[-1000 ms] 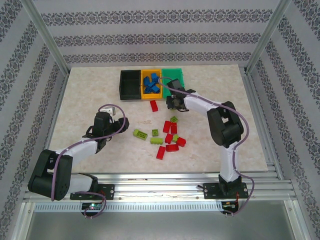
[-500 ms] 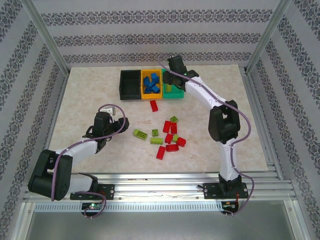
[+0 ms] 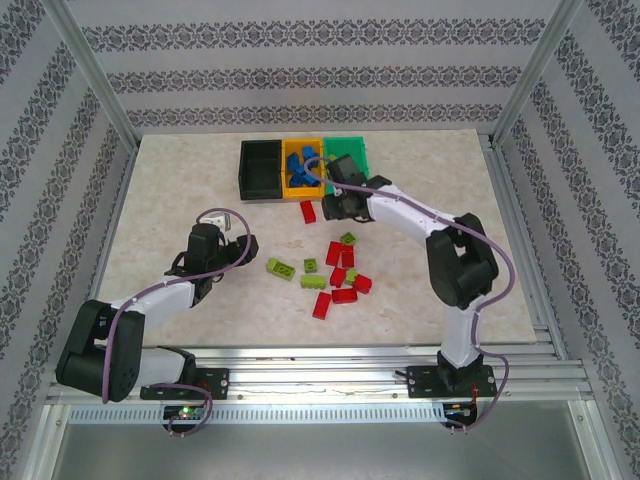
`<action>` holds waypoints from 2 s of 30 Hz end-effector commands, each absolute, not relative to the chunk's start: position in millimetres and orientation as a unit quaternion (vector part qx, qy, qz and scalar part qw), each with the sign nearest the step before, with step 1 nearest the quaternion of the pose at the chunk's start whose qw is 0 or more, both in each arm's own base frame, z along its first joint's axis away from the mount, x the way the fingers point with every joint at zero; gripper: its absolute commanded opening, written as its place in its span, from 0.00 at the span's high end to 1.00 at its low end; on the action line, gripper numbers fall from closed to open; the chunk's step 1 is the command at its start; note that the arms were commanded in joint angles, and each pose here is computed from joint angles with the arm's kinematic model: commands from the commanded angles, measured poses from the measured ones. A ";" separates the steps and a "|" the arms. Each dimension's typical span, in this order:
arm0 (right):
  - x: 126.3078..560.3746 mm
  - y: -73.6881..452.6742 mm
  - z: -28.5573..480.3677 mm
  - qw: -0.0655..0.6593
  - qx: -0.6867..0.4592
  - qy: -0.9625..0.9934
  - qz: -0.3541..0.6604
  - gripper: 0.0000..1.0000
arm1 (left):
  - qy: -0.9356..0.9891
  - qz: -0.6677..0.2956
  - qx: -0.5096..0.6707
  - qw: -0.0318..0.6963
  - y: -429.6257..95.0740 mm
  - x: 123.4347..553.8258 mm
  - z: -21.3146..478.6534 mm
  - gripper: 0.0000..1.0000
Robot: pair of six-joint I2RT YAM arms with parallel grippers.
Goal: Sort the legos into containers by color
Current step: Pick up the lego from the center of the table.
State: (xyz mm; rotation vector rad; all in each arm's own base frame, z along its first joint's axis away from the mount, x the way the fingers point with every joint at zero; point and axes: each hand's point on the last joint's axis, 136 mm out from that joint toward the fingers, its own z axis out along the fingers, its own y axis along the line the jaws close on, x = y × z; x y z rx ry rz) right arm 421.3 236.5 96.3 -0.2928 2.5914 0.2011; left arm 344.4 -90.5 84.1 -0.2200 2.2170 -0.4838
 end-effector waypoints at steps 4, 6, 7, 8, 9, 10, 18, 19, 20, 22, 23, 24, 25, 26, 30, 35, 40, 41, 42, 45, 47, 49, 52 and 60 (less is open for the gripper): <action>382.3 221.0 75.0 0.211 -0.107 0.969 0.072 0.48 | 0.865 -0.212 -0.097 0.444 -89.7 351.1 100.8 0.31; 375.9 214.8 65.3 0.198 -0.110 0.972 0.057 0.48 | 0.866 -0.212 -0.097 0.443 -90.1 351.2 100.3 0.30; 374.0 212.2 61.2 0.193 -0.111 0.974 0.051 0.48 | 0.866 -0.213 -0.096 0.443 -90.4 351.5 100.6 0.30; 372.9 210.2 57.9 0.189 -0.112 0.975 0.046 0.48 | 0.866 -0.212 -0.096 0.442 -90.1 351.4 99.8 0.30; 371.3 210.0 54.6 0.183 -0.114 0.975 0.043 0.48 | 0.866 -0.212 -0.096 0.442 -90.3 351.6 100.0 0.30; 370.2 210.1 51.3 0.177 -0.115 0.977 0.042 0.48 | 0.866 -0.213 -0.096 0.441 -90.6 351.8 99.8 0.30; 369.1 220.6 32.3 0.150 -0.130 0.979 0.039 0.47 | 0.867 -0.211 -0.095 0.441 -90.3 351.3 99.9 0.30; 369.9 220.5 30.5 0.148 -0.130 0.980 0.036 0.47 | 0.867 -0.212 -0.095 0.442 -90.5 351.5 100.4 0.30; 371.0 220.0 29.3 0.147 -0.131 0.980 0.033 0.47 | 0.867 -0.211 -0.095 0.441 -90.3 351.4 99.6 0.30; 372.6 218.3 26.2 0.147 -0.130 0.980 0.030 0.49 | 0.867 -0.211 -0.095 0.441 -90.1 351.6 100.1 0.30; 372.4 217.9 23.7 0.144 -0.131 0.980 0.032 0.50 | 0.867 -0.211 -0.095 0.441 -90.2 351.5 100.1 0.30; 372.8 218.4 22.0 0.143 -0.132 0.980 0.037 0.52 | 0.867 -0.211 -0.095 0.441 -90.2 351.7 100.3 0.30; 372.7 218.7 20.2 0.139 -0.133 0.980 0.042 0.53 | 0.867 -0.211 -0.095 0.441 -90.5 351.4 100.2 0.30; 373.4 218.8 18.9 0.137 -0.134 0.980 0.044 0.53 | 0.867 -0.211 -0.095 0.441 -90.2 351.6 100.1 0.30; 372.4 209.3 11.8 0.123 -0.132 0.983 0.033 0.54 | 0.867 -0.210 -0.095 0.441 -90.0 351.4 100.3 0.30; 368.0 192.9 11.0 0.111 -0.136 0.984 0.015 0.52 | 0.868 -0.211 -0.095 0.440 -90.4 351.8 99.7 0.30; 365.5 193.2 14.9 0.115 -0.130 0.984 0.032 0.51 | 0.868 -0.213 -0.095 0.438 -91.3 352.1 98.1 0.30; 366.7 196.8 14.1 0.117 -0.128 0.984 0.041 0.51 | 0.868 -0.214 -0.095 0.437 -91.5 352.2 97.8 0.30; 368.5 200.1 12.6 0.118 -0.126 0.984 0.048 0.52 | 0.868 -0.215 -0.095 0.437 -92.0 352.6 97.8 0.30; 373.8 211.0 11.9 0.118 -0.124 0.983 0.067 0.59 | 0.869 -0.211 -0.095 0.436 -91.2 352.6 97.1 0.30; 378.6 215.4 17.0 0.127 -0.126 0.981 0.070 0.62 | 0.870 -0.210 -0.094 0.437 -90.7 352.3 97.6 0.30; 385.9 217.8 26.4 0.141 -0.126 0.979 0.073 0.65 | 0.869 -0.210 -0.095 0.438 -90.4 352.2 98.0 0.30; 405.5 221.0 47.3 0.173 -0.121 0.974 0.080 0.67 | 0.870 -0.210 -0.094 0.437 -90.9 352.2 97.7 0.30; 490.9 218.8 109.9 0.278 -0.073 0.953 0.093 0.66 | 0.871 -0.209 -0.092 0.435 -90.9 352.4 97.6 0.30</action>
